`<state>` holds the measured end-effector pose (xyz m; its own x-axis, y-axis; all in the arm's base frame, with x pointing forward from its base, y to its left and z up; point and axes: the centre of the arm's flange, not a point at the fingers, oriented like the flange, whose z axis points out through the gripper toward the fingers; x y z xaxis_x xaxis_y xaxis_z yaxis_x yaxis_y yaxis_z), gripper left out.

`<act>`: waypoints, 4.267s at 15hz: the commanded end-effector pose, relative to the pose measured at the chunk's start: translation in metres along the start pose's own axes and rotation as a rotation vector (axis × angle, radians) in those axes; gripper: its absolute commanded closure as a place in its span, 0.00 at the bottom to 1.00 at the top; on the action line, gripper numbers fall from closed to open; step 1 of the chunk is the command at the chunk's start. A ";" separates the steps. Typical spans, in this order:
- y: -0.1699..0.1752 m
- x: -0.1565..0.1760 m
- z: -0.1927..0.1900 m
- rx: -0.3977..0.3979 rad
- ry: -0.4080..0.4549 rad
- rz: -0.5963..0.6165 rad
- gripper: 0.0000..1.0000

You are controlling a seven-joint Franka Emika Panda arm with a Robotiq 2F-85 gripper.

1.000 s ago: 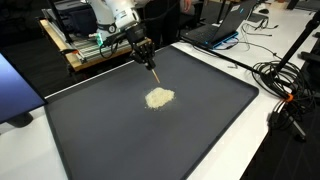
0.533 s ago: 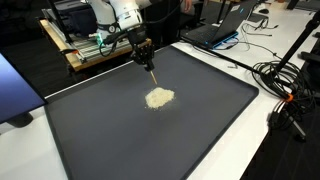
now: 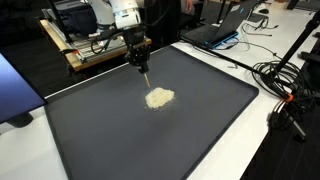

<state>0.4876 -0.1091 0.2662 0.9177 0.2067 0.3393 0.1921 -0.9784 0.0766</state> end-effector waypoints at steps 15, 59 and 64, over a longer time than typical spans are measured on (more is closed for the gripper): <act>-0.045 0.142 -0.023 -0.012 -0.258 -0.072 0.97; -0.030 0.148 0.114 -0.053 -0.496 0.058 0.97; -0.030 0.147 0.113 -0.053 -0.501 0.058 0.97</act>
<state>0.6547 -0.0490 0.2265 0.9878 0.1153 -0.1047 0.1277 -0.9844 0.1207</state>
